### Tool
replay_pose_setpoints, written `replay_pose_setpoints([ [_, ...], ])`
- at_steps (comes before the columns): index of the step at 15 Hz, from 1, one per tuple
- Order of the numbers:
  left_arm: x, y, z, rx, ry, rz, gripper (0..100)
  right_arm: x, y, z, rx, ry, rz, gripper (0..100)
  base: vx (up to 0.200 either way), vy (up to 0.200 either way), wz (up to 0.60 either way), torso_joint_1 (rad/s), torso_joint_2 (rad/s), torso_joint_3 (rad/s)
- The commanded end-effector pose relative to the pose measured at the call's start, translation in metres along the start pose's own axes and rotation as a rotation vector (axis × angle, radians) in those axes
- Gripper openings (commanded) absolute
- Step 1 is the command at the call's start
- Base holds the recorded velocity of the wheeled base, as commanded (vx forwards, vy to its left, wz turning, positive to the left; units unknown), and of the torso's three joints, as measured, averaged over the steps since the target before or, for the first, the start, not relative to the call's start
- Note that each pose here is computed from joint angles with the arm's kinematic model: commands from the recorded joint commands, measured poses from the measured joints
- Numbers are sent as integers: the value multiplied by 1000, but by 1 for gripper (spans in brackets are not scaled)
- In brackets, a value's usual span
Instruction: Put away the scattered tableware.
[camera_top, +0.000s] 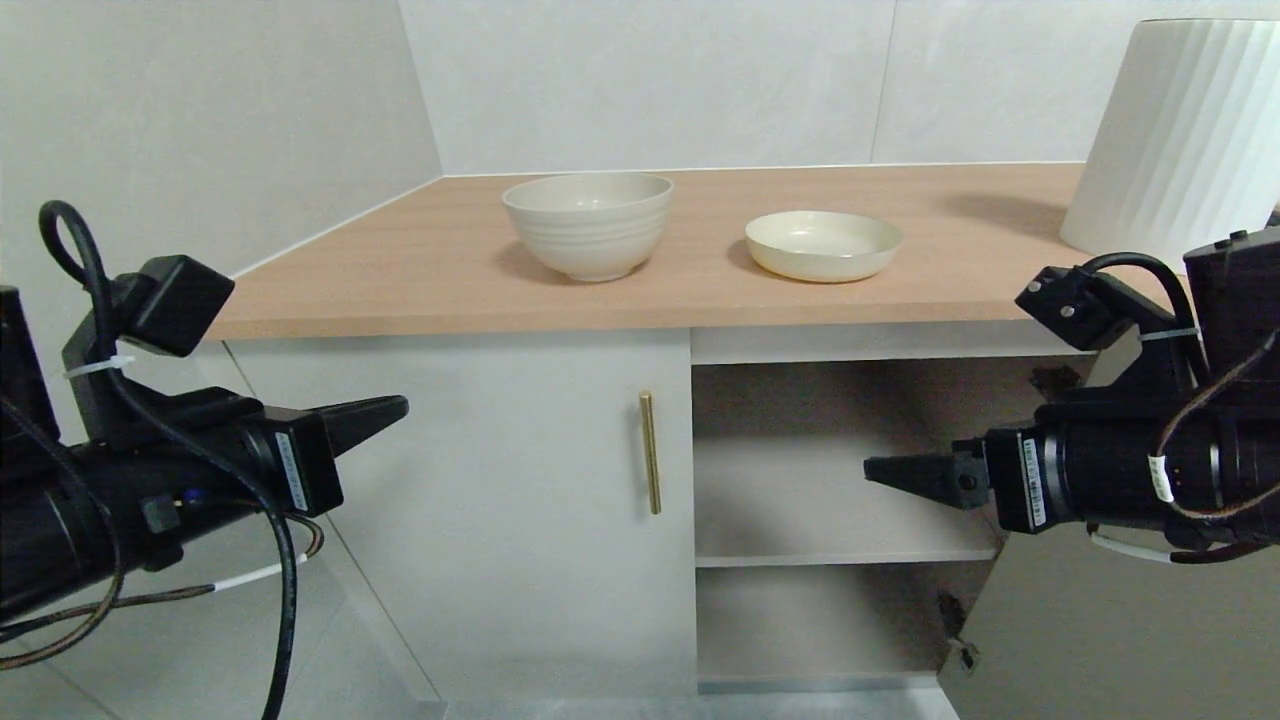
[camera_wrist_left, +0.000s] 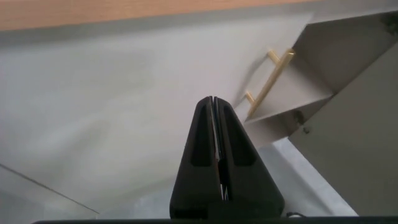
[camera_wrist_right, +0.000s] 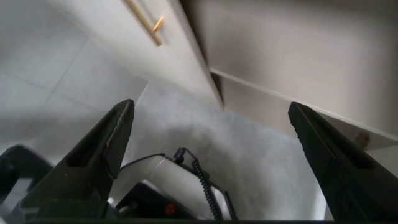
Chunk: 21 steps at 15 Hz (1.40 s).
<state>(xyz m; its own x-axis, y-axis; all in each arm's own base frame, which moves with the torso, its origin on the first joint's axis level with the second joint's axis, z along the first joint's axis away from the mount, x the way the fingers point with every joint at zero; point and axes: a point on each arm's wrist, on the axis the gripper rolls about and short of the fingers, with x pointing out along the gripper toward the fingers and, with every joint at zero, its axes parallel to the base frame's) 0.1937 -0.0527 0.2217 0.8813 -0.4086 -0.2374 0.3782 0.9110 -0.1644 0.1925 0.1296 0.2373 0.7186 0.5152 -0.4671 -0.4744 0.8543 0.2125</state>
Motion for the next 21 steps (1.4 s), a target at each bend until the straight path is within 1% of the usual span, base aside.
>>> replay_pose_setpoints([
  [1,0,0,0,-1,0,1,0,-3,0,0,-3,-6,3,100,0,0,0,0,0,0],
  [3,1,0,0,-1,1,1,0,-8,0,0,-3,-17,7,100,0,0,0,-1,-33,-18],
  [7,3,1,-1,-4,6,2,0,-9,0,0,-5,-20,9,100,0,0,0,34,-249,-301],
  [10,3,1,0,-6,6,3,0,-9,1,0,-5,-19,11,100,0,0,0,69,-541,-344],
  [15,3,1,-1,-6,7,2,0,-8,0,0,-5,-18,9,100,0,0,0,137,-460,-330],
  [19,6,1,-3,-8,21,2,0,-7,0,0,-7,-15,8,100,0,0,0,167,-470,-314],
  [21,10,2,-4,-10,30,0,0,-7,1,2,-11,-37,11,100,0,0,0,183,-481,-312],
])
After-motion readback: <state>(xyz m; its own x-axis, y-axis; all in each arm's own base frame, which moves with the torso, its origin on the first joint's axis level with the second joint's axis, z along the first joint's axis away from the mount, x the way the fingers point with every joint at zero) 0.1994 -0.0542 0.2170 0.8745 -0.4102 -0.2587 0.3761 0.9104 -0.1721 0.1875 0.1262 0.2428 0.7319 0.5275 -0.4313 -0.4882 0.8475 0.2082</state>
